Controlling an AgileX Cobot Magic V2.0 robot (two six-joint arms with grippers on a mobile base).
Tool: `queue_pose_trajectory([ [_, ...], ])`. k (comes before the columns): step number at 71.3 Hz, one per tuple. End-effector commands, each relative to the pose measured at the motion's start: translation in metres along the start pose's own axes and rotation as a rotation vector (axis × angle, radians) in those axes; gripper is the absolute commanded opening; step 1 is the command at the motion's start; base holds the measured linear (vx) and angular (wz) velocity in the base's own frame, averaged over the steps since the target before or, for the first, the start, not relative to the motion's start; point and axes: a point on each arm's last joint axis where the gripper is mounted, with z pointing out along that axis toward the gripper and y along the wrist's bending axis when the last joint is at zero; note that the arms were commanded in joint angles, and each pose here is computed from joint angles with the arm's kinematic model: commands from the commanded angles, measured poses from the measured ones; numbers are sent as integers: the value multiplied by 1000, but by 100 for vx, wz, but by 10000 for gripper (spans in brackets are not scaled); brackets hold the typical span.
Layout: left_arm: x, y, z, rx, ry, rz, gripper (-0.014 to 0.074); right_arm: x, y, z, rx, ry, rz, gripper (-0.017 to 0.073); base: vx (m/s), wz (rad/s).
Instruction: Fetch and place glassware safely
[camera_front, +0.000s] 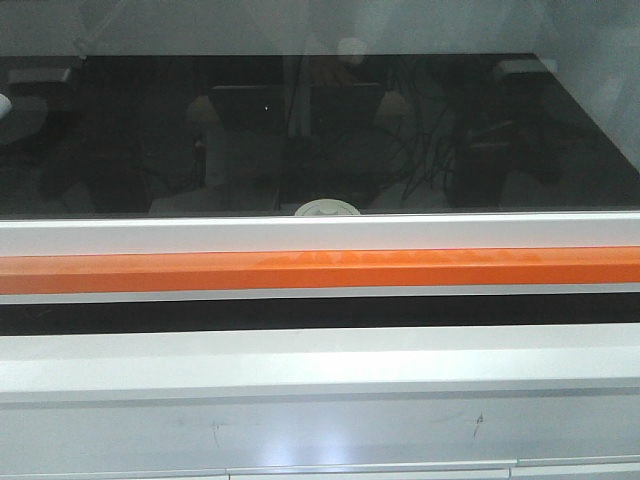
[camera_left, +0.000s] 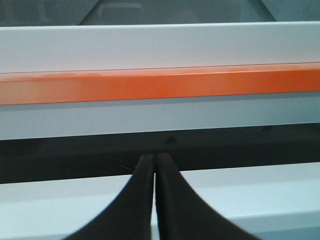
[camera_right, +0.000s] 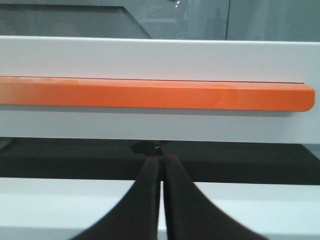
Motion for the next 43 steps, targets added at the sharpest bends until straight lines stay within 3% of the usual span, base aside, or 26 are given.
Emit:
queue_pose_trajectory([
  [1, 3, 0, 1, 3, -56, -12, -7, 0, 0, 0, -4, -59, -13, -8, 0, 0],
  [43, 3, 0, 1, 3, -56, -12, -7, 0, 0, 0, -4, -59, -13, -8, 0, 0],
])
